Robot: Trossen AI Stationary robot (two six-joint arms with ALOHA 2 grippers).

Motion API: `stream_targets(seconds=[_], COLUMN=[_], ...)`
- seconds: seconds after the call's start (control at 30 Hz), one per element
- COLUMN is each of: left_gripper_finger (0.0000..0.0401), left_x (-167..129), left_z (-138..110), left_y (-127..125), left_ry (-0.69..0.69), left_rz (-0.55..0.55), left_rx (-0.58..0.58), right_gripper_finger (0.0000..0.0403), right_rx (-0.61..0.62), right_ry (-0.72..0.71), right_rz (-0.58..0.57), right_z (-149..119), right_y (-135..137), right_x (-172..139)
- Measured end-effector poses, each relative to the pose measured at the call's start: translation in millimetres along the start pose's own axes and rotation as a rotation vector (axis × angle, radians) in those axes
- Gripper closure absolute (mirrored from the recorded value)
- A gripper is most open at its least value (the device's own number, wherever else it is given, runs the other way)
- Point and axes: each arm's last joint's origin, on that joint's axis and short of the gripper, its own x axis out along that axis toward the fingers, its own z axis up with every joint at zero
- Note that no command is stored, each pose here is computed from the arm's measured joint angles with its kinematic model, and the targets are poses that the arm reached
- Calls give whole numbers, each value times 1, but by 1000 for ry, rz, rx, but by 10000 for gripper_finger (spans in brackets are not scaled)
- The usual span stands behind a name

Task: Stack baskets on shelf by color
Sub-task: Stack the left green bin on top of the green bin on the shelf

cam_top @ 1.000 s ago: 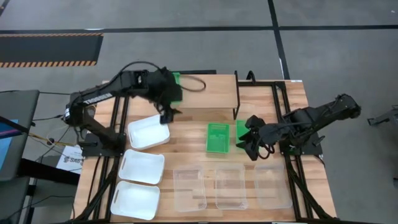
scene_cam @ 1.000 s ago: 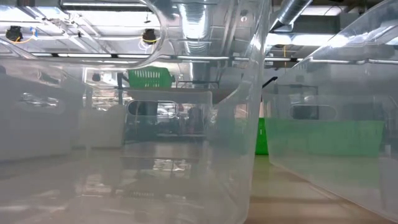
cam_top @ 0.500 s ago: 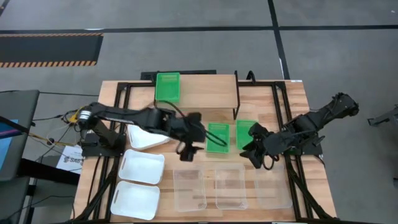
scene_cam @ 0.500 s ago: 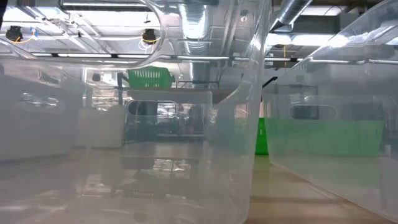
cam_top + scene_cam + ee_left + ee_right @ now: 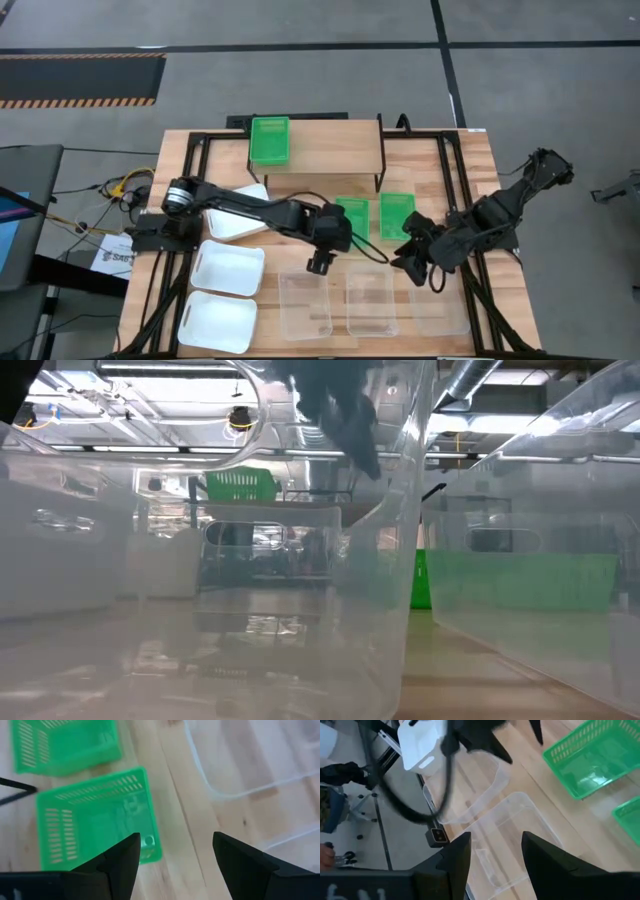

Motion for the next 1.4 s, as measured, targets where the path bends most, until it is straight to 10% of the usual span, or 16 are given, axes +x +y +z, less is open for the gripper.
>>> stream_targets(seconds=[0.6, 1.03, 1.4], left_gripper_finger=[169, 388, 401], left_x=[88, 100, 73], left_z=[-11, -23, 3], left_y=[5, 20, 25], left_ry=[56, 131, 83], left_rz=[12, 2, 30], left_rx=[91, 0, -69], right_gripper_finger=[202, 202, 202], right_rx=[-20, -17, -14], right_ry=[8, 6, 4], right_rz=[16, 22, 24], right_z=[-6, -5, -5], right_y=[3, 3, 3], right_x=[-2, -2, -2])
